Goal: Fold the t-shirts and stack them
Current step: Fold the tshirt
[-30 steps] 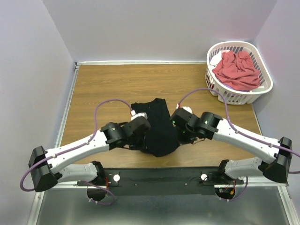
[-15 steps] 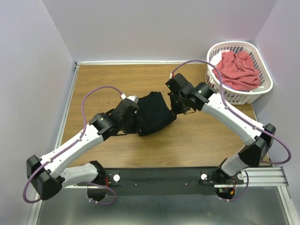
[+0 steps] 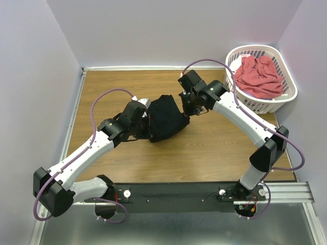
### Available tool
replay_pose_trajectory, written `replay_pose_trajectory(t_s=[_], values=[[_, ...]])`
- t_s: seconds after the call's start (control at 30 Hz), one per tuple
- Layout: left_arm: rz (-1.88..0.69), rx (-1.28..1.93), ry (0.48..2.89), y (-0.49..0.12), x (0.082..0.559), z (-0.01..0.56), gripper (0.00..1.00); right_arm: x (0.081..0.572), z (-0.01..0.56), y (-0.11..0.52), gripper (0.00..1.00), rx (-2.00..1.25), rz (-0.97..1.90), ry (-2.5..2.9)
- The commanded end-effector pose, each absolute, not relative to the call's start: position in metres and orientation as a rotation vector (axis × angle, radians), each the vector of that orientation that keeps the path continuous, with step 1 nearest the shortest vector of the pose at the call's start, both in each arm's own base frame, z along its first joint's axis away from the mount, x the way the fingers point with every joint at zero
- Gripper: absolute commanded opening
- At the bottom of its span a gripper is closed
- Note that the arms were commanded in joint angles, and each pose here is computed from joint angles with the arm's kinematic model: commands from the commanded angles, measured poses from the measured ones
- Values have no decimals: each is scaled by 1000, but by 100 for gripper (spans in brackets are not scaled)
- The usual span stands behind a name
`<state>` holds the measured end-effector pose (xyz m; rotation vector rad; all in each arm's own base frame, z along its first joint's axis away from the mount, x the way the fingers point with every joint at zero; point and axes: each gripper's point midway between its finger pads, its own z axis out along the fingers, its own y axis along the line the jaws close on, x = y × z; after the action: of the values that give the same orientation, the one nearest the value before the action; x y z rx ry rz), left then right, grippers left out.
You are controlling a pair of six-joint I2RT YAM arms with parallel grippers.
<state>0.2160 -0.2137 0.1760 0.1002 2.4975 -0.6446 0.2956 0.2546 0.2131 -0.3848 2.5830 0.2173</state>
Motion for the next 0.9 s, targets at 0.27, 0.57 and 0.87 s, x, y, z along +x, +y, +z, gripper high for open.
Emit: replay_pose_trajectory(t_s=[0.27,0.57,0.87], values=[[-862,321,2511,-243,136,173,0,185,212,224,1,-472,570,2676],[-1033,361,2588,-259,63,171,0,120,215,182,0,-431,638,2741],[-965,307,2523,-260,97,180,0,174,238,190,0,-386,457,2636]])
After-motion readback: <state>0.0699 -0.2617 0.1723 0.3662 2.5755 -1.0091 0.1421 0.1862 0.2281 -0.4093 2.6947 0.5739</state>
